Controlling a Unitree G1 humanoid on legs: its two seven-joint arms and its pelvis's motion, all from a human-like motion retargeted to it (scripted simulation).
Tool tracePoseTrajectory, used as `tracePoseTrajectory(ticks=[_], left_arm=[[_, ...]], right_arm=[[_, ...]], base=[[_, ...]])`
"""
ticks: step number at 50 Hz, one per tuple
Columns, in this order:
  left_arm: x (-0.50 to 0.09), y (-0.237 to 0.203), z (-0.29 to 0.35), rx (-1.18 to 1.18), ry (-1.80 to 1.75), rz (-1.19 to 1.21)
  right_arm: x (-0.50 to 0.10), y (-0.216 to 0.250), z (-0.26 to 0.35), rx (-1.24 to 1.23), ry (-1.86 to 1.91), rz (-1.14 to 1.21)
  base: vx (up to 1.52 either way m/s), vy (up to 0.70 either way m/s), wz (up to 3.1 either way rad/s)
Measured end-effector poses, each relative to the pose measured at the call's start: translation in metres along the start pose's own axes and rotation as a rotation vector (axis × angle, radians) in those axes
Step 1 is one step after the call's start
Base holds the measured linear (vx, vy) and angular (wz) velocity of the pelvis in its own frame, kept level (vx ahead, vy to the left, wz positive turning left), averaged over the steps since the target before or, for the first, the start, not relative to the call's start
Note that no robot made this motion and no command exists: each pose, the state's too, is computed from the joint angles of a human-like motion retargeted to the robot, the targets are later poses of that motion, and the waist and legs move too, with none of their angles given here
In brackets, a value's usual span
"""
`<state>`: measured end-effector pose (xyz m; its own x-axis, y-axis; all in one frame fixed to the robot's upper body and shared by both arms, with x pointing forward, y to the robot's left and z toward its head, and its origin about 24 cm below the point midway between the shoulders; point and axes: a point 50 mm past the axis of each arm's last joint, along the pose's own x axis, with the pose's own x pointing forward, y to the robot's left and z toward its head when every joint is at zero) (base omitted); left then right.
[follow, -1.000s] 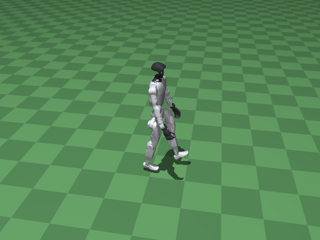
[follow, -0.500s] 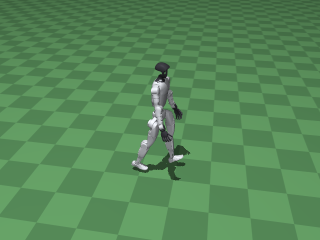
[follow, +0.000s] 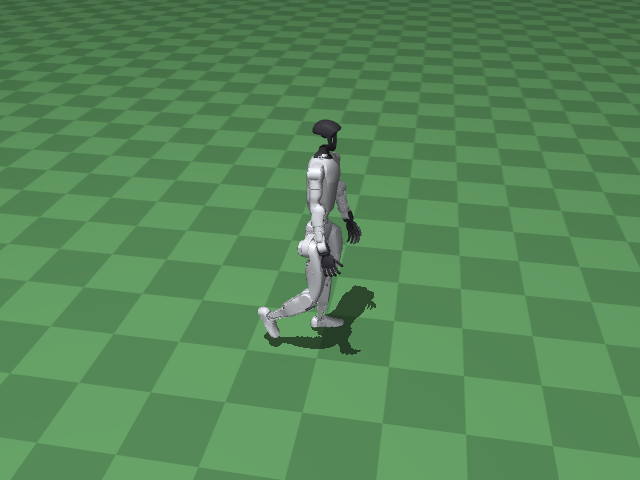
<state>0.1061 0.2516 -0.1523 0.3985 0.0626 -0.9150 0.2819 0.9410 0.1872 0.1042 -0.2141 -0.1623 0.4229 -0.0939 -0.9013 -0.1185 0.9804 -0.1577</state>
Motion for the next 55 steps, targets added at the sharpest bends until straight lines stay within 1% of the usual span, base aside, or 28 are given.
tracePoseTrajectory(ticks=[7,13,17,21,26,35,41,45,50,55], left_arm=[[0.005,0.006,0.024,0.083,0.013,-0.004],[0.007,0.013,0.062,0.083,-0.123,0.030],[0.006,0.020,0.088,0.042,-0.227,0.075],[0.004,0.028,0.105,0.037,-0.277,0.100],[0.005,0.026,0.107,0.051,-0.275,0.088],[0.009,0.005,0.085,0.095,-0.196,0.008],[0.009,-0.008,0.054,0.107,-0.118,-0.030],[0.007,-0.018,0.024,0.066,-0.044,-0.053],[-0.001,-0.034,-0.016,0.052,0.051,-0.093],[-0.008,-0.046,-0.043,0.070,0.120,-0.126]], right_arm=[[-0.010,0.001,-0.039,0.060,0.107,0.005],[-0.022,0.002,-0.072,0.117,0.205,-0.009],[-0.030,0.007,-0.093,0.109,0.293,-0.002],[-0.036,0.018,-0.106,0.070,0.351,0.059],[-0.039,0.026,-0.111,0.069,0.366,0.097],[-0.034,0.019,-0.101,0.148,0.322,0.049],[-0.030,0.009,-0.094,0.133,0.297,0.028],[-0.026,-0.005,-0.082,0.129,0.262,-0.022],[-0.018,-0.030,-0.056,0.210,0.157,-0.124],[-0.012,-0.046,-0.031,0.275,0.079,-0.179]], base=[[0.24,0.15,0.50],[0.24,0.09,0.71],[0.30,0.04,0.72],[0.32,0.02,0.41],[0.31,0.00,0.33],[0.35,-0.05,0.53],[0.41,-0.11,0.27],[0.42,-0.14,-0.07],[0.44,-0.16,-0.05],[0.43,-0.16,0.03]])
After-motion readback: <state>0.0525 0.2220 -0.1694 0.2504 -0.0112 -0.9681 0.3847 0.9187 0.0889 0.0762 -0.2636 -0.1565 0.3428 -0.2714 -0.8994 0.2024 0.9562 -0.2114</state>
